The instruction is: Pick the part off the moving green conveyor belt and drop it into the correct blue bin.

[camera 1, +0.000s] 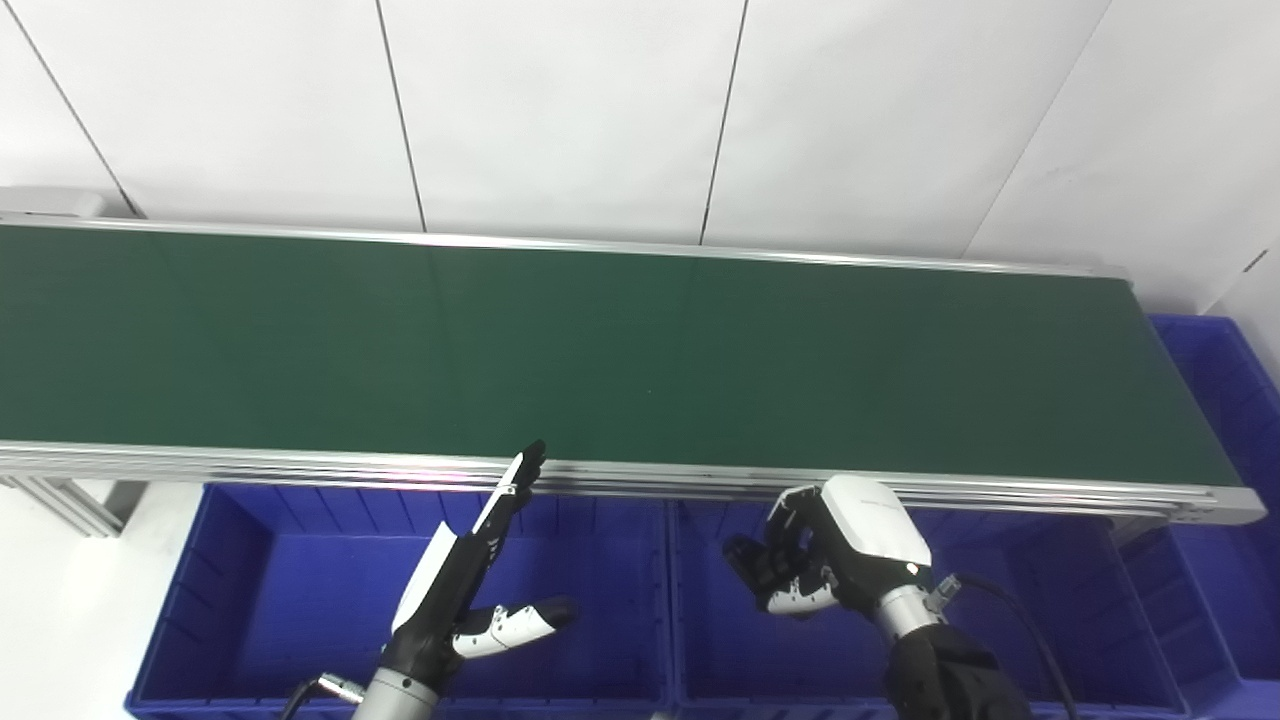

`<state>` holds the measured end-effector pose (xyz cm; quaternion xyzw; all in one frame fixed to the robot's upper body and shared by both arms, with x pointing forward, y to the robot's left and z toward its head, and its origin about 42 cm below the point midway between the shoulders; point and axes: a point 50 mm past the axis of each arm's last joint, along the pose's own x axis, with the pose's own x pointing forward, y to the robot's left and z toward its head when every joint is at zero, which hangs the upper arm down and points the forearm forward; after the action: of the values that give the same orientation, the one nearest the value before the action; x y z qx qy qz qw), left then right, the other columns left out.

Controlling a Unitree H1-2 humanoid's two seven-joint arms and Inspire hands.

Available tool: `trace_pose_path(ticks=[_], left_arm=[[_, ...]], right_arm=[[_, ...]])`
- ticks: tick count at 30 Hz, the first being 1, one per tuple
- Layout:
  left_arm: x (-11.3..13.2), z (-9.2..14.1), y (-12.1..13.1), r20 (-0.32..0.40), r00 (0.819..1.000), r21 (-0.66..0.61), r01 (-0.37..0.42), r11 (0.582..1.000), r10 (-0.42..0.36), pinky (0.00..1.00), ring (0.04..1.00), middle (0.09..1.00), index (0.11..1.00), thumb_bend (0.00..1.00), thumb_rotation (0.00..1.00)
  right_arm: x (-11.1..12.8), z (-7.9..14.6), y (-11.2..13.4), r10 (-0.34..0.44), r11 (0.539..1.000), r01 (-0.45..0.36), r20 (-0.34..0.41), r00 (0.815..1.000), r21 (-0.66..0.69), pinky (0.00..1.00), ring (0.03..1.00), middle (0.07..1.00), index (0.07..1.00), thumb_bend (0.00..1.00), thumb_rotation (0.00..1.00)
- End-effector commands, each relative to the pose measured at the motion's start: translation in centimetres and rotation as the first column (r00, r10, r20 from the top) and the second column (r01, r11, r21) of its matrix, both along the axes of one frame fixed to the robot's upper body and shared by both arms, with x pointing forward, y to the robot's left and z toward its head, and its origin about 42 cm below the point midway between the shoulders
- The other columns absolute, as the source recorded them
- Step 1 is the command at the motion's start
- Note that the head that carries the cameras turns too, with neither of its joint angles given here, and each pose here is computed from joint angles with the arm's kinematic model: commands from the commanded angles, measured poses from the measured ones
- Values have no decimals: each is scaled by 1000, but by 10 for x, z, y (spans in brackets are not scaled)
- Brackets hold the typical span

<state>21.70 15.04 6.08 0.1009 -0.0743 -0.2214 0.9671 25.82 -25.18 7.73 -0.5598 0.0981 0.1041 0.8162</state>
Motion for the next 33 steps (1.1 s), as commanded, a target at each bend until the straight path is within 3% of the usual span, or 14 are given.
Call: trace_pose_path(ticks=[1, 6, 9, 10, 13, 15, 20, 27, 30, 33], left_arm=[[4, 10, -2, 49, 999, -17, 3, 1000, -2, 974, 1000, 1000, 1000, 815, 724], [-1, 6, 2, 47, 999, -6, 3, 1000, -3, 975, 1000, 1000, 1000, 809, 722], [-3, 4, 3, 48, 999, -8, 0, 1000, 1, 973, 1000, 1000, 1000, 809, 717], [-3, 4, 3, 50, 999, 0, -3, 1000, 3, 976, 1000, 1000, 1000, 810, 719], [-5, 1, 3, 47, 999, -10, -5, 1000, 6, 982, 1000, 1000, 1000, 818, 722], [-5, 0, 3, 45, 999, -13, -7, 1000, 7, 983, 1000, 1000, 1000, 828, 725], [-5, -2, 5, 37, 999, -22, -6, 1000, 6, 996, 1000, 1000, 1000, 838, 730], [3, 3, 8, 38, 999, -2, 16, 1000, -16, 984, 1000, 1000, 1000, 814, 716], [11, 6, 6, 56, 998, -10, 28, 1000, -27, 984, 1000, 1000, 1000, 790, 698], [17, 9, 5, 62, 998, -15, 31, 999, -30, 985, 1000, 1000, 1000, 779, 702]], right_arm=[[9, 4, 0, 19, 1000, -19, 40, 999, -6, 249, 354, 450, 541, 510, 0], [11, -24, 3, -8, 1000, 8, -26, 1000, -22, 304, 369, 471, 554, 507, 0], [11, -33, 5, -16, 1000, 15, -79, 997, -20, 327, 403, 508, 511, 511, 0], [11, -35, 6, -12, 1000, 10, -99, 995, -23, 379, 413, 520, 504, 511, 0], [7, -34, 10, -2, 1000, 0, -116, 993, -15, 878, 874, 872, 844, 632, 308], [3, -32, 12, -1, 1000, 1, -99, 995, -1, 968, 954, 939, 901, 655, 407], [-14, -18, 22, -24, 996, 22, 20, 1000, 90, 999, 998, 983, 942, 694, 542], [-46, 12, 39, -93, 969, 48, 180, 979, 242, 1000, 1000, 1000, 1000, 754, 688], [-68, 16, 54, -184, 865, 63, 199, 962, 498, 950, 988, 1000, 999, 741, 657], [-79, 9, 61, -234, 768, 63, 188, 954, 637, 900, 966, 997, 997, 736, 703]])
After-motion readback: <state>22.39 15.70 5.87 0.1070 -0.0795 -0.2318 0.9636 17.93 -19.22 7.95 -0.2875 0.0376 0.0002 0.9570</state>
